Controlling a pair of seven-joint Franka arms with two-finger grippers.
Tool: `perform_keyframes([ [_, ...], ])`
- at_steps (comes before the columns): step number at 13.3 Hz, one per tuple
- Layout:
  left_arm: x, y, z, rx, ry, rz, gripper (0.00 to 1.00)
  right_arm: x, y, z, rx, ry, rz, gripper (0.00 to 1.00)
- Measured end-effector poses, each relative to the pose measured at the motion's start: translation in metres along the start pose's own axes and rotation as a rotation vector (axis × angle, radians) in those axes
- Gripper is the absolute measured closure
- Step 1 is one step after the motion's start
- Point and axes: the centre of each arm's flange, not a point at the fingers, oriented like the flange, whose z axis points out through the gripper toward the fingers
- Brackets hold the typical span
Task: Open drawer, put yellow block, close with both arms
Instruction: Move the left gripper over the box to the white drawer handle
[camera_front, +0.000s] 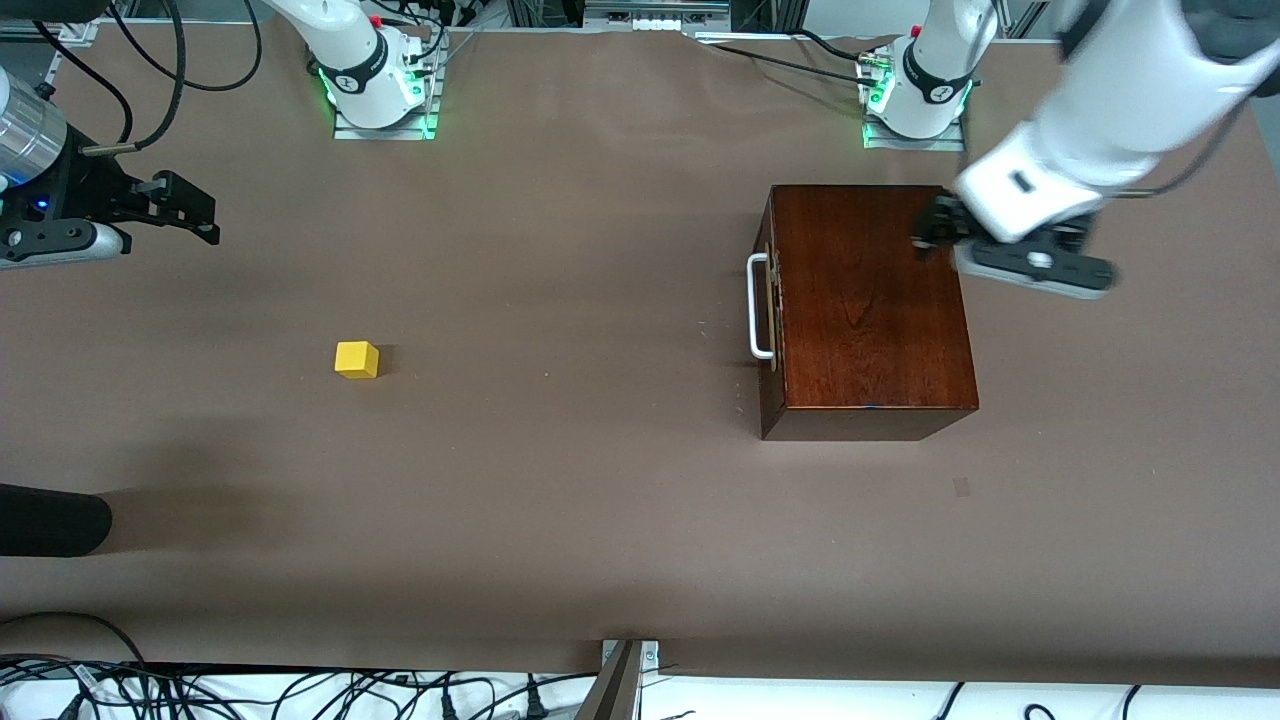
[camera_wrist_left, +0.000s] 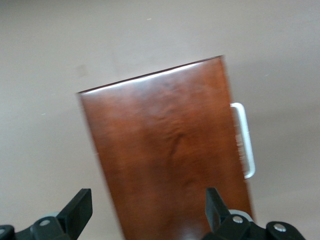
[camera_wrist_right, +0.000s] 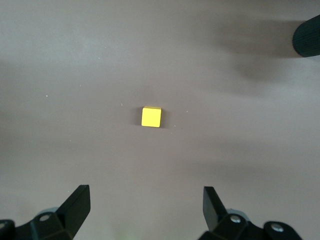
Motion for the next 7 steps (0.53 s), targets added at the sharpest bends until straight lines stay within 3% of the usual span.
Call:
perform_keyframes([
  [7, 0.073, 0.129, 0.113, -0.003, -0.043, -0.068, 0.0, 0.001, 0.012, 0.002, 0.0, 0.004, 0.022, 0.0],
])
